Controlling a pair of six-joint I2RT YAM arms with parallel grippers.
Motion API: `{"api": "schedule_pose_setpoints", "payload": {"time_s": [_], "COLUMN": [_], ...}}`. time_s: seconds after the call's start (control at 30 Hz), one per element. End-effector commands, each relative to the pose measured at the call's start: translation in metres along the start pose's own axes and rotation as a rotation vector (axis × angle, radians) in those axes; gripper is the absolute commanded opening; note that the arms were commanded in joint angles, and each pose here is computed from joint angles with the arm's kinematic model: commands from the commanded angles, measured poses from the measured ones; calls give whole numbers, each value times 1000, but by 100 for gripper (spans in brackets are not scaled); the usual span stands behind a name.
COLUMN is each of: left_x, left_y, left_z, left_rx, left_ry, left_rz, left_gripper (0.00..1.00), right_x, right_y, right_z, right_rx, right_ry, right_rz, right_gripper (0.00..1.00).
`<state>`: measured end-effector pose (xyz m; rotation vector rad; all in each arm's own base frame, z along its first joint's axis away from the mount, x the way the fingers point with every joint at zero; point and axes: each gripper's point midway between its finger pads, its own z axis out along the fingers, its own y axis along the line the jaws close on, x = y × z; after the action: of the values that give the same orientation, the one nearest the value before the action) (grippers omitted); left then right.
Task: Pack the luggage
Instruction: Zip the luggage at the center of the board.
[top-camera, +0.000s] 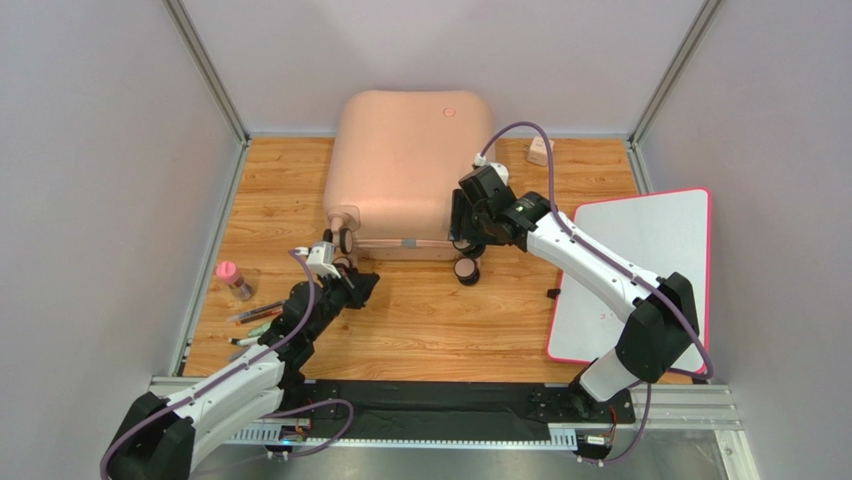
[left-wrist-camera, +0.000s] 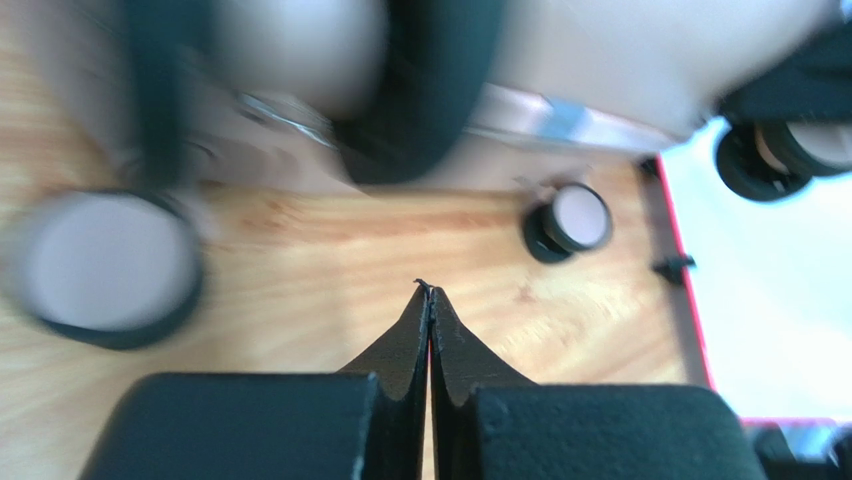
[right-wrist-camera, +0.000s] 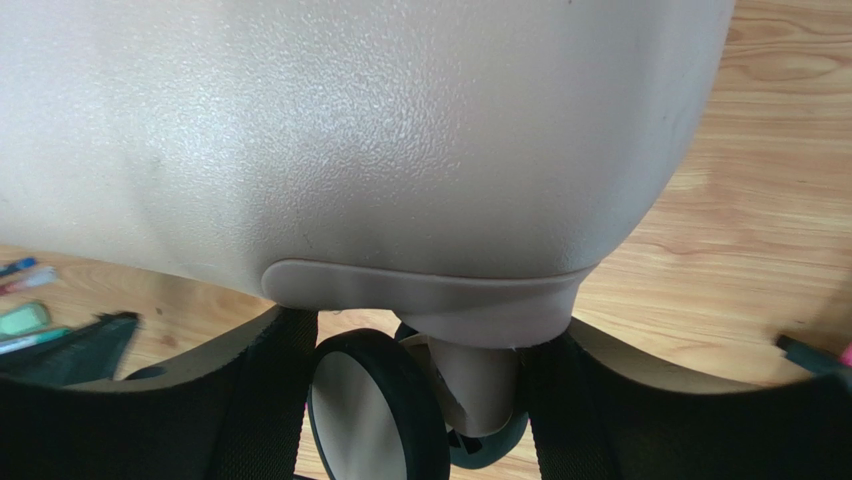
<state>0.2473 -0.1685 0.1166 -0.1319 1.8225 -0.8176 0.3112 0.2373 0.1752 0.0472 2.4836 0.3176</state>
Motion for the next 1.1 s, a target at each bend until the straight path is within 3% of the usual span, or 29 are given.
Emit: {"api": "schedule_pose_setpoints", "payload": {"time_s": [0.0,0.2,0.37,0.5,0.7,1.07], "left_x": [7,7,-10,-36,-32,-51], "left_y": [-19,-24,-1,23,41,44], "left_z": [1,6,-9,-29,-31,-1], "left_rx": [82,98,-18,-54,-49,47], "left_ry": [25,31,-27,-139,-144,-126], "left_rz": [-14,22,99,109,135,185], "left_gripper": [0,0,0,18,37,47], "right_x": [-26,-21,-22,-24,-22,-26], "right_y": [72,79,80,83,89,92], "right_z": [0,-1,-4,-6,-2,-1], "right_rx": [-232,-247,-257,-271,-290,-296], "right_ry": [-85,-76,-78,-86,-67,-74], "right_rz": [87,77,77,72,39,14], "right_gripper": [0,0,0,0,0,0]}}
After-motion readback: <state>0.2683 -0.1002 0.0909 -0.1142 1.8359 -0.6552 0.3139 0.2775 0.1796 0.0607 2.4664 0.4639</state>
